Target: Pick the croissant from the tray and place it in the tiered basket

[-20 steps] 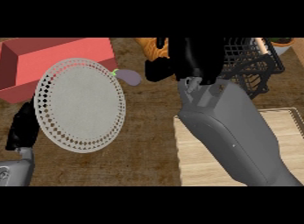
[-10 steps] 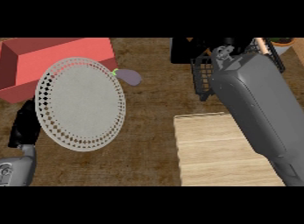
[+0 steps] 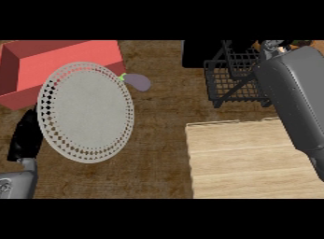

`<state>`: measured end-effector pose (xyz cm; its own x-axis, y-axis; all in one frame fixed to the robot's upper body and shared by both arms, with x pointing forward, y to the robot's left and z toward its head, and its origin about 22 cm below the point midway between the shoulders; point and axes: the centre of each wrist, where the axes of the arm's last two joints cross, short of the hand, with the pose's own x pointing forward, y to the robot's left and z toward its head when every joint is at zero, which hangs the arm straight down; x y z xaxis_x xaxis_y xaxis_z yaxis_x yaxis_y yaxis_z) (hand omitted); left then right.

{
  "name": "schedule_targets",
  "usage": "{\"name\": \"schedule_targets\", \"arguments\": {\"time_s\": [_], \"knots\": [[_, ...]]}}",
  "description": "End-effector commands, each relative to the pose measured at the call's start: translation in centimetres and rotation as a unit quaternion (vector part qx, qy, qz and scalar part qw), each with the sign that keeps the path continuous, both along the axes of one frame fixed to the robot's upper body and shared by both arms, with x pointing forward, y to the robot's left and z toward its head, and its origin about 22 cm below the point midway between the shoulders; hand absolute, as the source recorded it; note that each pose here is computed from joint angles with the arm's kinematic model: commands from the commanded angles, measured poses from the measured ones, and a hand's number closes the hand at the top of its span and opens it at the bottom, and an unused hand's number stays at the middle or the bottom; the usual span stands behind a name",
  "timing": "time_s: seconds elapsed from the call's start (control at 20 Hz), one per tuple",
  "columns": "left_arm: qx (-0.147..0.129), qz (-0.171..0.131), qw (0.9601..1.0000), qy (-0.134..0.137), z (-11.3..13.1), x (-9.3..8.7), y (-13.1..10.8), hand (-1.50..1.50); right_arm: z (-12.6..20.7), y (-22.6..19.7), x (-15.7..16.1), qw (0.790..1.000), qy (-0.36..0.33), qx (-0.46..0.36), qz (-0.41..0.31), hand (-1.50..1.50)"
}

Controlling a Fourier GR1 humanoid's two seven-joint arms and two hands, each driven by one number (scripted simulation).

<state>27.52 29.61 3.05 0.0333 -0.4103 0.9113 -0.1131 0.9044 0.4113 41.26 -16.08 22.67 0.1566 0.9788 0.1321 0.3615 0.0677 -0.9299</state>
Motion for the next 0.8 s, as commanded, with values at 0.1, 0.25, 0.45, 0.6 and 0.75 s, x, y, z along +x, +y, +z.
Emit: {"name": "schedule_targets", "arguments": {"time_s": [0.1, 0.25, 0.45, 0.6, 0.75], "knots": [[0.004, 0.002, 0.9999, -0.011, 0.1, 0.9, 1.0, 0.00, -1.9, -4.1, 1.6, 0.999, 0.035, 0.022, 0.031, 1.50], [0.000, 0.003, 1.0000, -0.002, -0.3, -0.1, -1.0, 0.00, -3.4, -4.7, 1.8, 0.996, 0.064, 0.044, 0.041, 1.50], [-0.010, 0.001, 0.9999, -0.005, 0.7, 1.0, 1.4, 0.00, -5.2, -5.5, 2.4, 0.993, 0.085, 0.069, 0.049, 1.50], [-0.002, 0.004, 1.0000, -0.003, -0.2, 0.5, -0.1, 0.00, -6.2, -6.5, 2.6, 0.971, 0.119, 0.206, 0.010, 1.50], [-0.003, 0.003, 1.0000, -0.005, 0.4, 0.7, 0.1, 0.00, -7.0, -8.4, 2.6, 0.974, 0.138, 0.177, 0.014, -1.50]]}}
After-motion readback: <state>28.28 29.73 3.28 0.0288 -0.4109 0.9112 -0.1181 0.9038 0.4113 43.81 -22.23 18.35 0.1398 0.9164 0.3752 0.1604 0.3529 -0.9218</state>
